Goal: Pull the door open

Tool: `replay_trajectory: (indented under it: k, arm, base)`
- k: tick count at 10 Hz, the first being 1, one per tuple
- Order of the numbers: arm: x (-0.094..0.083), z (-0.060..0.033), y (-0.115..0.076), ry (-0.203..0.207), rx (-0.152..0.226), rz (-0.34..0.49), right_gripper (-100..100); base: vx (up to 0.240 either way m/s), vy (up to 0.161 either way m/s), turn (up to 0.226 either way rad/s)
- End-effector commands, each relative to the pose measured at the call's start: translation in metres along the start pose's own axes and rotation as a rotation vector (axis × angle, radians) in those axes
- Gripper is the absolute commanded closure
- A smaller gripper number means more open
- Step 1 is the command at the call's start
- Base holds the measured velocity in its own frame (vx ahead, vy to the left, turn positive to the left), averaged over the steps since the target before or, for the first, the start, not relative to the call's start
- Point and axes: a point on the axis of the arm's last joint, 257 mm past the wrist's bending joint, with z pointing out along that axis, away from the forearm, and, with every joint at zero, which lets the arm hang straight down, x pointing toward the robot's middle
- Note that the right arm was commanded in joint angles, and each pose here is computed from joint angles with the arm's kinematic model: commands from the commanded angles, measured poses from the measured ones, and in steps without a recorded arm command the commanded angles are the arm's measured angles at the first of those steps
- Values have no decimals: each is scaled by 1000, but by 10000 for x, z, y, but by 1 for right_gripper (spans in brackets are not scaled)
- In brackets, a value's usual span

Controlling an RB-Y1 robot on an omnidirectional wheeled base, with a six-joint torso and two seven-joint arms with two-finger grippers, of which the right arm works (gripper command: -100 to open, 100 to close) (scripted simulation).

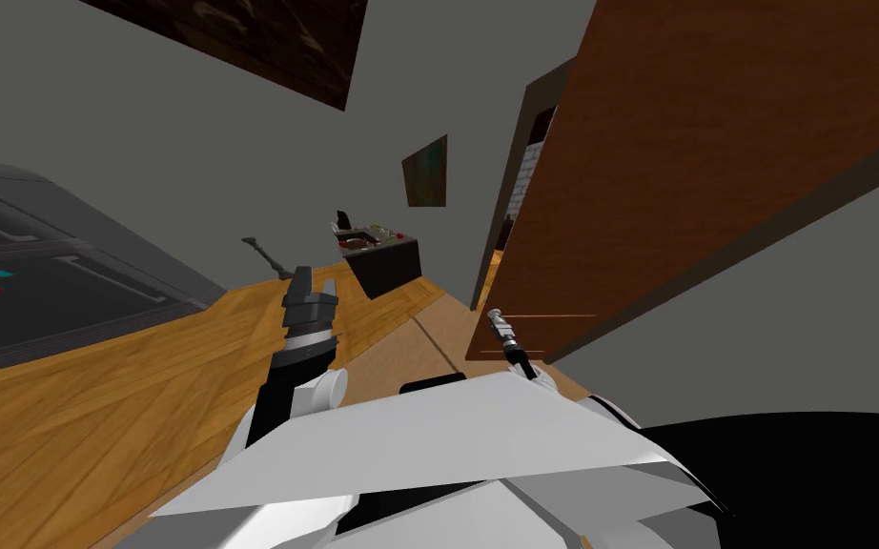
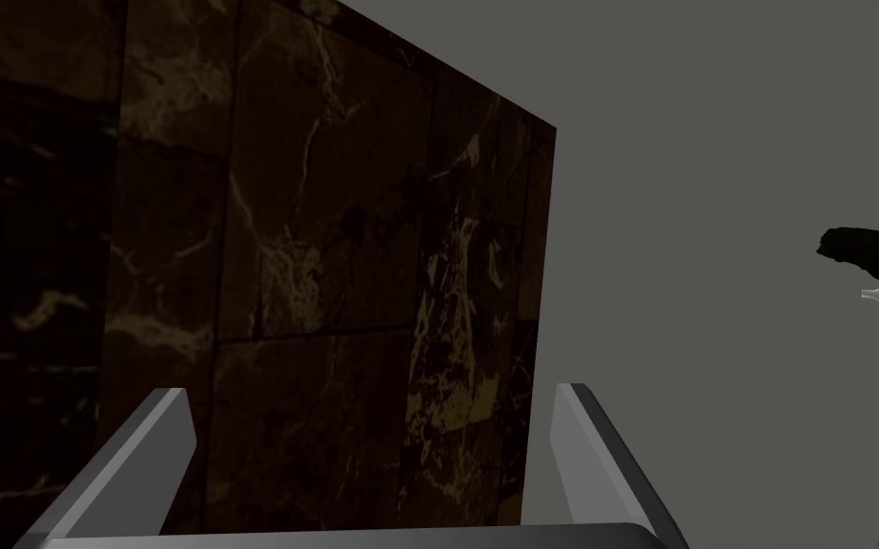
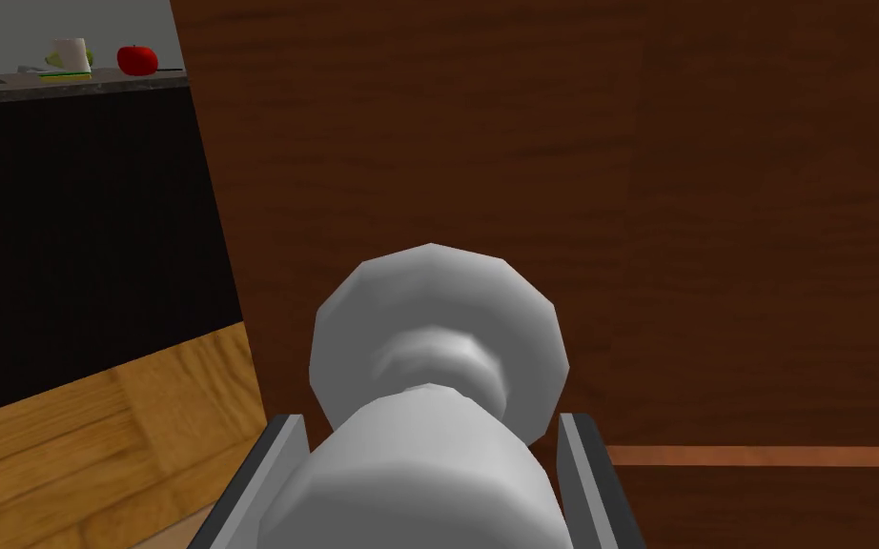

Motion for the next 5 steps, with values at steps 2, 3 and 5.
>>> replay_trajectory:
  k: [2,3,5]
  arm:
    - [16,-88,40,5,37,5,100]
    - [-9,-67,19,-2,27,4,100]
    - [-11,-143,-58,-1,76,3,100]
  base:
    - [-200,-34,101]
    - [-83,-10,21]
    - [-160,-49,43]
